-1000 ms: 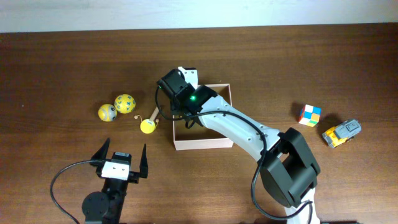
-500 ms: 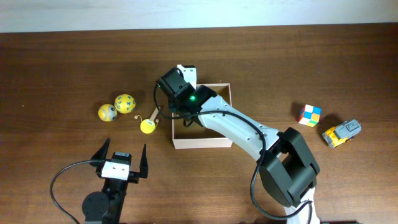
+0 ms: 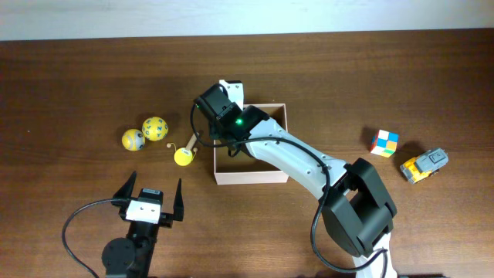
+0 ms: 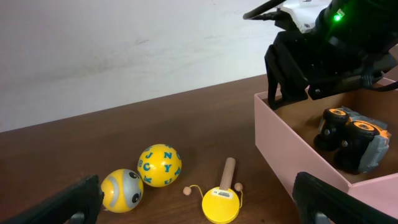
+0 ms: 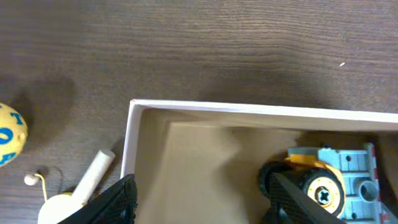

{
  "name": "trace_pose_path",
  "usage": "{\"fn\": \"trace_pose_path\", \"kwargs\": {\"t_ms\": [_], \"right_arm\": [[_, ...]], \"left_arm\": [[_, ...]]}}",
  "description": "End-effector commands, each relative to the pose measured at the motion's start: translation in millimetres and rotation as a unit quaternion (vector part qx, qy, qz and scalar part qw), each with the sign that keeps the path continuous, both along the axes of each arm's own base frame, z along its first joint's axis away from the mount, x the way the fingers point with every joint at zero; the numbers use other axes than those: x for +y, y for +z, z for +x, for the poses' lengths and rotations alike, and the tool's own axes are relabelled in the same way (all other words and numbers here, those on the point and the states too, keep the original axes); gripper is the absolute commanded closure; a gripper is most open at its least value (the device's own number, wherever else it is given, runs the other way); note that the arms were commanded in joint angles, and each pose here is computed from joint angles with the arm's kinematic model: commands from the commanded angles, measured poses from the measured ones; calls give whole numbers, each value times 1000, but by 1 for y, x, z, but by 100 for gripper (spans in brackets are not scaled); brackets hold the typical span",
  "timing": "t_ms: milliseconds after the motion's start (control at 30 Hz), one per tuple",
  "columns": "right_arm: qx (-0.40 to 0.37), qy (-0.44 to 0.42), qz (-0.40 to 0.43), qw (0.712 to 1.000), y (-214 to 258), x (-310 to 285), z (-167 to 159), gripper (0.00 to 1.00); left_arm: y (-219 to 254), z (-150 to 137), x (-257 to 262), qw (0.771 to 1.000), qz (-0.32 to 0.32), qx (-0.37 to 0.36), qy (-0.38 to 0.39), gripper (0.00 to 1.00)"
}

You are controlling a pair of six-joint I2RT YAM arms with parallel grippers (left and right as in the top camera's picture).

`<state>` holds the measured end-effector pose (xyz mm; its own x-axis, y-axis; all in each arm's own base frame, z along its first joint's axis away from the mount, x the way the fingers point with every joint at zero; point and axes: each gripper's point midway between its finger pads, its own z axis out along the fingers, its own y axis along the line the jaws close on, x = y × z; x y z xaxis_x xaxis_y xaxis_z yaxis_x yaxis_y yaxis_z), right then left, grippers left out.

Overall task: Pack container
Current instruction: 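Lower the truck into the box and open the right gripper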

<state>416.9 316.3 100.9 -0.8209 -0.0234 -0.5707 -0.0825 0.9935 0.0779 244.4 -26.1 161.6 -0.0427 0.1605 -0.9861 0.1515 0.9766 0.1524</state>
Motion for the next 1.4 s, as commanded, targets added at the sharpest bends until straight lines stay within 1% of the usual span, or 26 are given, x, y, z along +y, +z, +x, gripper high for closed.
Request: {"fn": "trace_pose_path", "kwargs": {"t_ms": [0,133,233,400,600,733,1167,1367], "right_arm": [[-26,10,-17,999,23,-1,7,38],[-23,0,-36,999,44,-15,4,37],[-8,-9,-49,999,50,-29,3,38],[24,-20,-66,997,37,-49,-1,38],[54,-30,-69,996,12,-54,-8,39],[71,-21,-61,995,4,-49,-13,39],[99,-19,-52,994,-19,-48,-27,38],[102,-14,-42,994,-20,-43,-27,38]], "left_arm": [[-1,0,1,1000,6,-2,3,1],[-1,0,1,1000,6,-2,3,1],[-1,0,1,1000,6,-2,3,1],[-1,0,1,1000,6,-2,3,1],[-1,0,1,1000,6,-2,3,1],[-1,0,1,1000,6,-2,3,1],[-1,0,1,1000,6,-2,3,1],[-1,0,1,1000,6,-2,3,1]]}}
